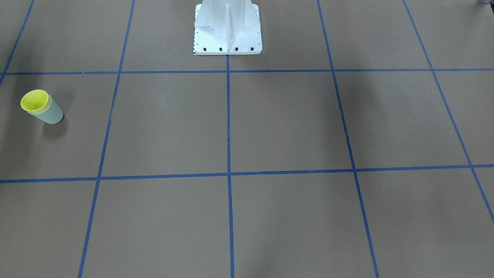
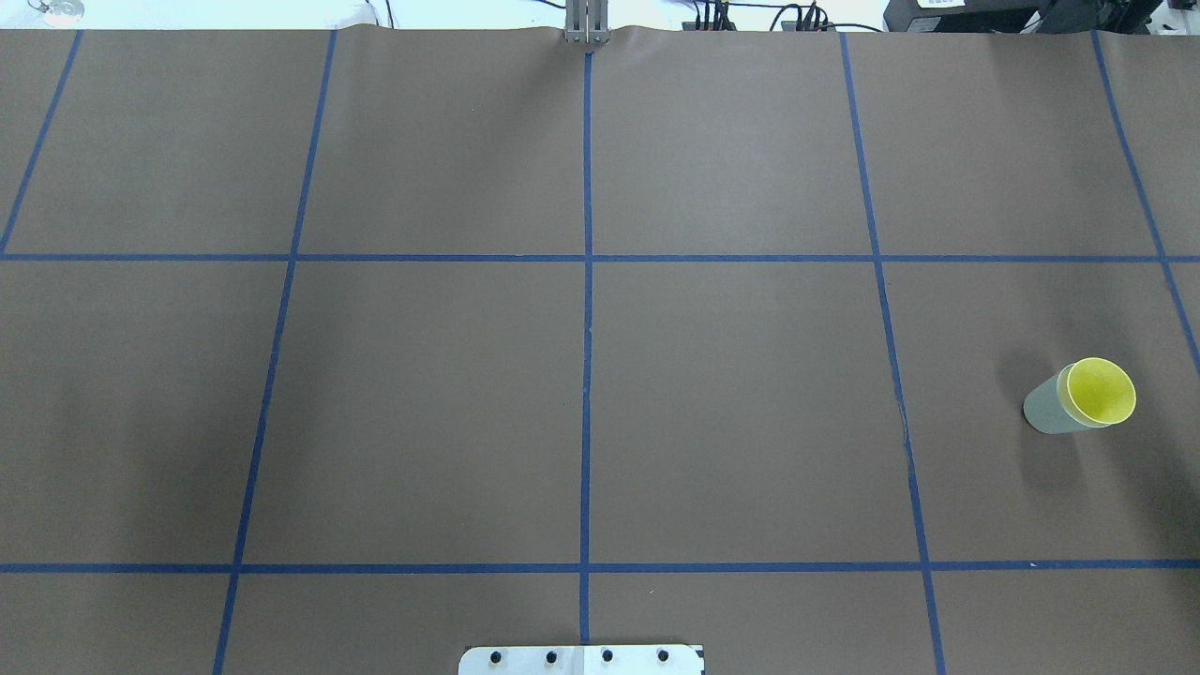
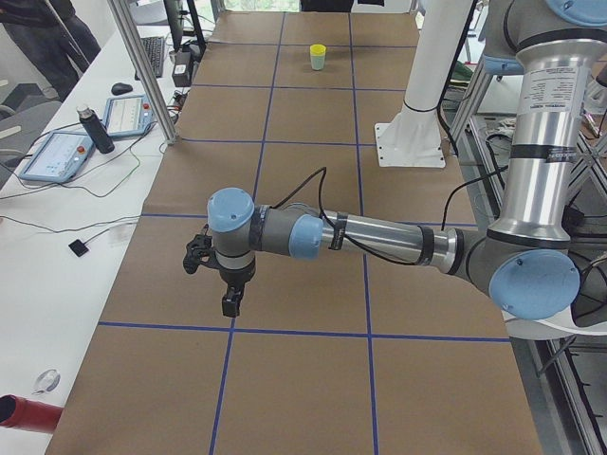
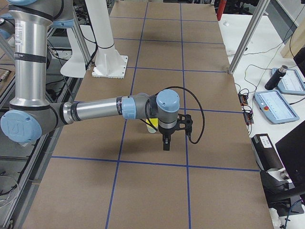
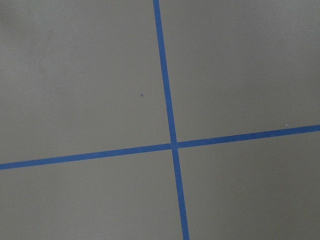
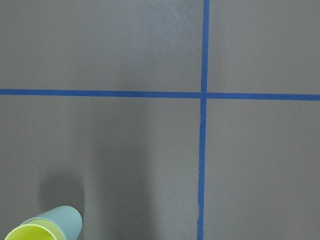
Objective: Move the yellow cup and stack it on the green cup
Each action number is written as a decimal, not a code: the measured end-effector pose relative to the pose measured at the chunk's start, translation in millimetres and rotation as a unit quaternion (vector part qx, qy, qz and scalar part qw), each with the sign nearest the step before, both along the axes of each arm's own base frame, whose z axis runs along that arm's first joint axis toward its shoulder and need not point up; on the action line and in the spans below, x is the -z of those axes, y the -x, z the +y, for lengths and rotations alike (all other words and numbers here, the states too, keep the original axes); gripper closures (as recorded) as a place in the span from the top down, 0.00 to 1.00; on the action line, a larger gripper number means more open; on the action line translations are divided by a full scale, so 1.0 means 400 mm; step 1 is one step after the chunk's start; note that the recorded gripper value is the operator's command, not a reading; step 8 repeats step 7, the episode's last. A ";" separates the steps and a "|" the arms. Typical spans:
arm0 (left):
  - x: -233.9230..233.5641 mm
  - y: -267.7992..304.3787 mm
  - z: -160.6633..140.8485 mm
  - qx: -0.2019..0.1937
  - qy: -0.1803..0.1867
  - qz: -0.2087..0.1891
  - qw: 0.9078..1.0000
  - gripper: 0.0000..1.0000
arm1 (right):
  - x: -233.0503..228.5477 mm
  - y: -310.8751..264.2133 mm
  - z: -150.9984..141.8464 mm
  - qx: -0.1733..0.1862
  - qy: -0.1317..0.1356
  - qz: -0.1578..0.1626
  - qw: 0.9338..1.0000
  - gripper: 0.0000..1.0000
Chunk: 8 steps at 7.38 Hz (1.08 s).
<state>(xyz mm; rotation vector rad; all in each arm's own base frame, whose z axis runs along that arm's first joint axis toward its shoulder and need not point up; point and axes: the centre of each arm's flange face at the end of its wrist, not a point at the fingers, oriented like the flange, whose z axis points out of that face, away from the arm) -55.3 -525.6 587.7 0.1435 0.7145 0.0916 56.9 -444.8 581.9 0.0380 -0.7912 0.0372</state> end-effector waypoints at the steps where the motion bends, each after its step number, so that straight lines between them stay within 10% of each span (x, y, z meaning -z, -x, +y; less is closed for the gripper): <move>1: -0.002 0.004 0.004 0.000 0.002 0.000 1.000 1.00 | -0.024 -0.005 0.019 -0.002 0.010 0.001 1.000 0.99; 8: -0.031 0.010 0.018 0.000 0.014 0.000 1.000 1.00 | -0.047 -0.016 0.039 -0.011 0.022 0.001 1.000 0.99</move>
